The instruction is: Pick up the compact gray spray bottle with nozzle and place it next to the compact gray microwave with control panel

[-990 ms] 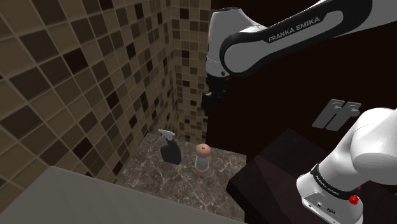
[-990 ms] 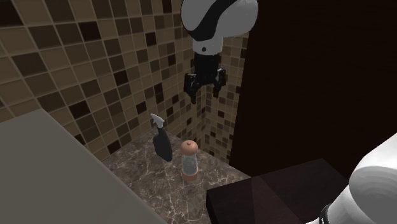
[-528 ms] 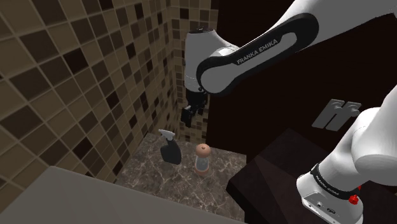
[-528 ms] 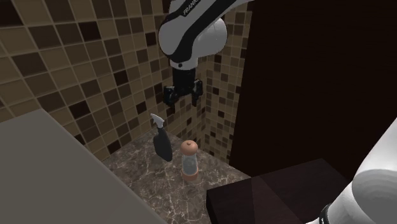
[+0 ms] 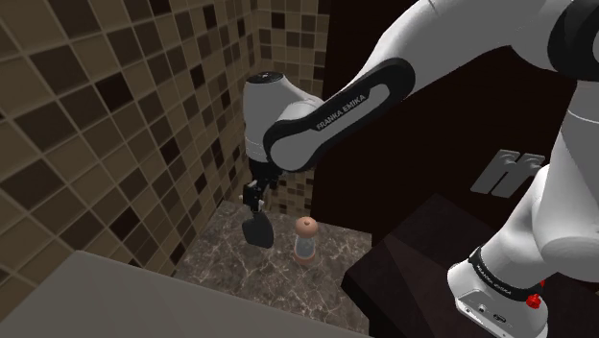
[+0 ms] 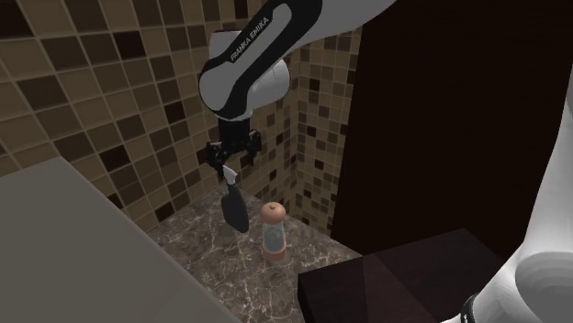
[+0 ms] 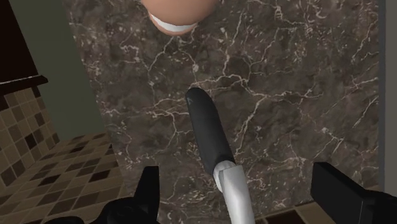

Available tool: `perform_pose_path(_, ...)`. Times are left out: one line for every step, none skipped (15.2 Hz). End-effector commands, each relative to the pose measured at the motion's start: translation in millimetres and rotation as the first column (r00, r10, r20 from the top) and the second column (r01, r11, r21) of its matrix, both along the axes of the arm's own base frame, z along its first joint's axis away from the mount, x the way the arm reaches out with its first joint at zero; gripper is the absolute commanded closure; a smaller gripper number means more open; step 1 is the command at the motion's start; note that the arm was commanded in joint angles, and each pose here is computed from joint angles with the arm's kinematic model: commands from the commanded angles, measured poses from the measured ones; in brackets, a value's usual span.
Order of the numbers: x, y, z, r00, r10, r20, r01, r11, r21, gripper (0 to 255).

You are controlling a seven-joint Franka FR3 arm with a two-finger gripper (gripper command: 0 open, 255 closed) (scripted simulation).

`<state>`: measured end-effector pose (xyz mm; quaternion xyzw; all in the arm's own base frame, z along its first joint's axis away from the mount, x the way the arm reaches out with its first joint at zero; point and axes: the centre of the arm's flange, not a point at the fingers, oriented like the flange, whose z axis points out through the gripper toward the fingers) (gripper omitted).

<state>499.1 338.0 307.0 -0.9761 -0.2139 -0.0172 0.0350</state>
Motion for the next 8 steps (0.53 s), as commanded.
perform_pose_path(3, 6, -10, 1.000, 0.005, 0.002, -0.005, 1.000, 0.001, 0)
perform_pose_path(3, 6, -15, 1.000, 0.005, 0.002, -0.005, 1.000, 0.001, 0)
perform_pose_path(3, 7, -20, 1.000, 0.005, 0.002, -0.005, 1.000, 0.001, 0)
perform_pose_path(3, 7, -26, 1.000, 0.005, 0.002, -0.005, 1.000, 0.001, 0)
perform_pose_path(3, 7, -31, 1.000, 0.005, 0.002, -0.005, 1.000, 0.001, 0)
perform_pose_path(3, 8, -36, 1.000, 0.005, 0.002, -0.005, 1.000, 0.001, 0)
perform_pose_path(3, 8, -39, 1.000, 0.005, 0.002, -0.005, 1.000, 0.001, 0)
perform_pose_path(3, 8, -39, 1.000, 0.005, 0.002, -0.005, 1.000, 0.001, 0)
